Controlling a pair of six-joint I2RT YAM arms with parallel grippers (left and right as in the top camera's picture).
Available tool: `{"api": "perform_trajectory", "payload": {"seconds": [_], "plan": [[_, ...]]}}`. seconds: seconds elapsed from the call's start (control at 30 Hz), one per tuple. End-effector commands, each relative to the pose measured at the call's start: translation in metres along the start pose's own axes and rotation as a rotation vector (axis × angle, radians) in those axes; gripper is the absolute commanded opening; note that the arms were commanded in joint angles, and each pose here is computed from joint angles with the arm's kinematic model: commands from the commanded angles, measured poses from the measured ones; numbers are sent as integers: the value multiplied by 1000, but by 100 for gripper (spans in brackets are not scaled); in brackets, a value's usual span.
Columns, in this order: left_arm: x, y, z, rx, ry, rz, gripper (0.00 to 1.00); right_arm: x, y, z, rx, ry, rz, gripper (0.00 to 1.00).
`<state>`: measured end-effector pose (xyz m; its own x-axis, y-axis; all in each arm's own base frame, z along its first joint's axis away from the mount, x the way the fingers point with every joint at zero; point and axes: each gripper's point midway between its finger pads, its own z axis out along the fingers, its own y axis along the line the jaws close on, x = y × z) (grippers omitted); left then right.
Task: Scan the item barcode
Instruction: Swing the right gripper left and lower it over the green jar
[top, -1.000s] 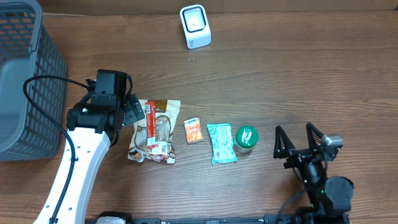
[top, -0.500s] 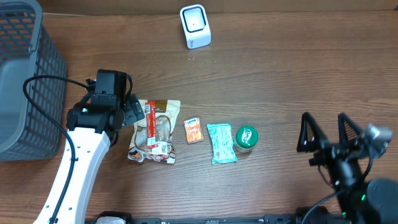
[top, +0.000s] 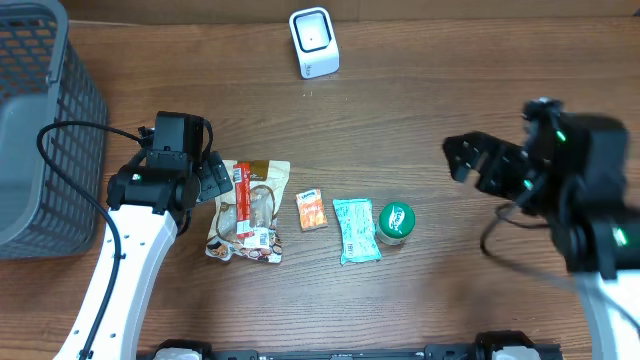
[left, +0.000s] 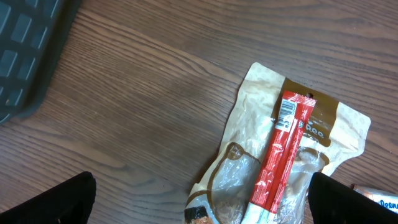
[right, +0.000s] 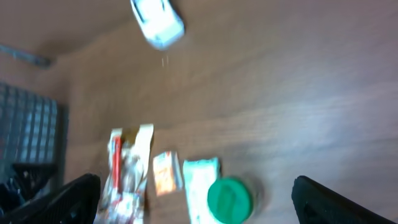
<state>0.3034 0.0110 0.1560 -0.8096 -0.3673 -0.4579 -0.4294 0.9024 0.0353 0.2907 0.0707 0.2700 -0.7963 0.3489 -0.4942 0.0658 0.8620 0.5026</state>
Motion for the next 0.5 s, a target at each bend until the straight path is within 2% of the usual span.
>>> {"api": "perform_trajectory", "payload": {"seconds": [0.0,0.23,0.47], "plan": [[-7,0,-5,-2,-24,-2,100,14,13,19,-94,147,62,100],[-7,0,-5,-2,-24,-2,100,36,-10,74,-20,364,150,96],[-7,0,-5,-2,-24,-2,100,75,-27,116,161,523,98,96]]}}
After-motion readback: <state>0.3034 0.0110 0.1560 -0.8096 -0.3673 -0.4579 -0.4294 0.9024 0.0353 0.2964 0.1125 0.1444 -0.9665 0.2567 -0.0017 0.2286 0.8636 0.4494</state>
